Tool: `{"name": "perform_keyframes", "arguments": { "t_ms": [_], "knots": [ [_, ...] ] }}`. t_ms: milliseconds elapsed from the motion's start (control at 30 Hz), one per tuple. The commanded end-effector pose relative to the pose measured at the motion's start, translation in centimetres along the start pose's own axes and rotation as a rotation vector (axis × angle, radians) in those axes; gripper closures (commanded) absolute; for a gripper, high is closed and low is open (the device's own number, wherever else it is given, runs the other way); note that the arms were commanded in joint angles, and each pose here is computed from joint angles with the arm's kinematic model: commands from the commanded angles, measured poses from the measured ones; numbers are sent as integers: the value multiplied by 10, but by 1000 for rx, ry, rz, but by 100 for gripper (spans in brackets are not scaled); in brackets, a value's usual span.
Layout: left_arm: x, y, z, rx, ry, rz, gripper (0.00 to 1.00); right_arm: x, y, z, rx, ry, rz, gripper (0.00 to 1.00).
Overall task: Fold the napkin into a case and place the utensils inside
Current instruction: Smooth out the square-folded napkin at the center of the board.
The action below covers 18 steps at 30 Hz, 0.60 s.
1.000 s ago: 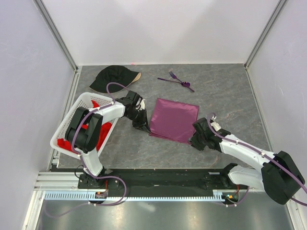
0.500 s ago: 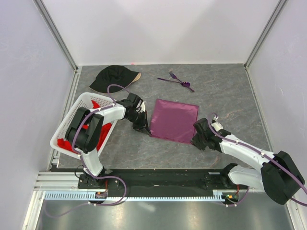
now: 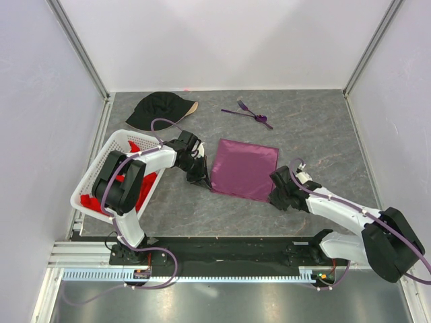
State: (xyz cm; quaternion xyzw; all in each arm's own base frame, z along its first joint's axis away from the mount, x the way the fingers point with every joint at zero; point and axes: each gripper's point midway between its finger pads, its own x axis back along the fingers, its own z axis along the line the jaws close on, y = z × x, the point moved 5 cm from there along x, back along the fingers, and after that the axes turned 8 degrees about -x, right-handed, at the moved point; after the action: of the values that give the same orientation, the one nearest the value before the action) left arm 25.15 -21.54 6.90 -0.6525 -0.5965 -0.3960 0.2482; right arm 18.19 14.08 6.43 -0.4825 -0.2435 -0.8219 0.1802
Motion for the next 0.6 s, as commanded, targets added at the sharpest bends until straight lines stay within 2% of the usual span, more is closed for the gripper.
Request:
{"name": "perform_keyframes", "arguments": {
  "t_ms": [0, 367, 567],
  "knots": [
    [6, 3, -10, -18, -42, -27, 95, 1, 4, 13, -18, 33, -16, 73],
    [6, 3, -11, -24, -44, -28, 95, -2, 2, 16, -16, 34, -7, 74],
    [7, 3, -12, -27, -41, -32, 96, -2, 3, 17, -18, 39, -16, 90]
  ]
}}
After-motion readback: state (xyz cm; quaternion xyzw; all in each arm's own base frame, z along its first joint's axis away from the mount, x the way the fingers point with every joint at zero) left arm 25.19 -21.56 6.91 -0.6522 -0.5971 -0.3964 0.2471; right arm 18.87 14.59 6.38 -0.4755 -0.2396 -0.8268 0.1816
